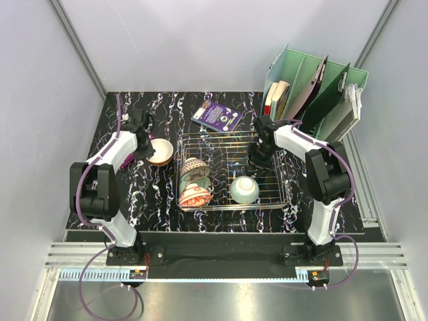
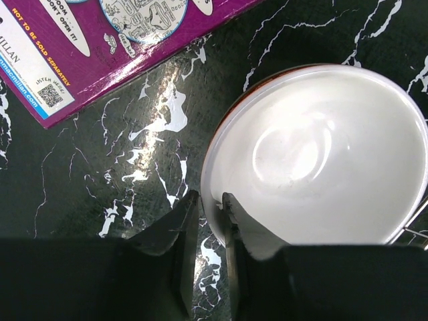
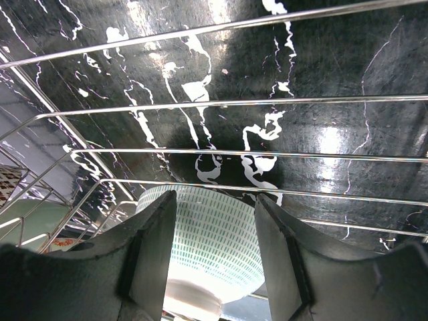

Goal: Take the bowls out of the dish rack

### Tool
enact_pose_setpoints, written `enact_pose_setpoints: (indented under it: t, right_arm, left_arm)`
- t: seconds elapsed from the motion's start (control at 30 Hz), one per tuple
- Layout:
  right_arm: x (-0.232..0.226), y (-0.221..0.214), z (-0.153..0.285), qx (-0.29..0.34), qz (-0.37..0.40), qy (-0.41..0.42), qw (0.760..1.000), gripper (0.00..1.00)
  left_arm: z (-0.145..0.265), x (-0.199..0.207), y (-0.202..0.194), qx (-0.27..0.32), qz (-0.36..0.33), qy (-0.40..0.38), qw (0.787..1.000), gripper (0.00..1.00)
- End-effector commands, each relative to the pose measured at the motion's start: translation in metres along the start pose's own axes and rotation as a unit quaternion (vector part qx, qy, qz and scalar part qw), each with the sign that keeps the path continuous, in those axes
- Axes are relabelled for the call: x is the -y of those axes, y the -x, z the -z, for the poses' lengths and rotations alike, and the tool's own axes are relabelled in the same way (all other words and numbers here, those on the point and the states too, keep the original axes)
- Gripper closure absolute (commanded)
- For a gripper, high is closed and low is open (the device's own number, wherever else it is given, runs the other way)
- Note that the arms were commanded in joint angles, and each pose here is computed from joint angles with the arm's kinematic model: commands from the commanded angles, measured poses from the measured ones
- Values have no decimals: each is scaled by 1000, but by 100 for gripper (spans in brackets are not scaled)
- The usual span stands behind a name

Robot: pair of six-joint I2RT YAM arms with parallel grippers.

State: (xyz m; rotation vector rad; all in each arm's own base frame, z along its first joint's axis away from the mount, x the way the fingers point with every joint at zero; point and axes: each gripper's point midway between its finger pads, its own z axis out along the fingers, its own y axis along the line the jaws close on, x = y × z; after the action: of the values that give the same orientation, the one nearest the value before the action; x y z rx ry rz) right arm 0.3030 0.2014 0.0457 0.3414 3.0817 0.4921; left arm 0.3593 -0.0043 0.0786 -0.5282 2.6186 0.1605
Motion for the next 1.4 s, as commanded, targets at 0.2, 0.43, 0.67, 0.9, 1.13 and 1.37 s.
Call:
enact_pose_setpoints:
  t: [0.2,0.43,0.67,0.9,1.13,1.37]
  right_arm:
    - [-3,7,6,6,6,6,1000,42]
    - [-3,6,6,5,7,6,1000,42]
    - [-4,8,5,5,8,7,1000,42]
    - [-8,10,7,6,9,13,1000,41]
    - [-15,19,5,7,10,23,1000,41]
    - [-17,20,-1,2,7,27,1000,40]
  left_arm:
    - [-4,-5,2,6,-4,12,1000,76]
    - [16,-13,18,61,18,20,998,41]
    - [56,-21,54,143,33,17,989,38]
    - [143,4,105,276,-16,-80,958,37]
    - [196,99,23,320,-271,-187,888,38]
    - [189,111,-32,281,-351,-215,867,31]
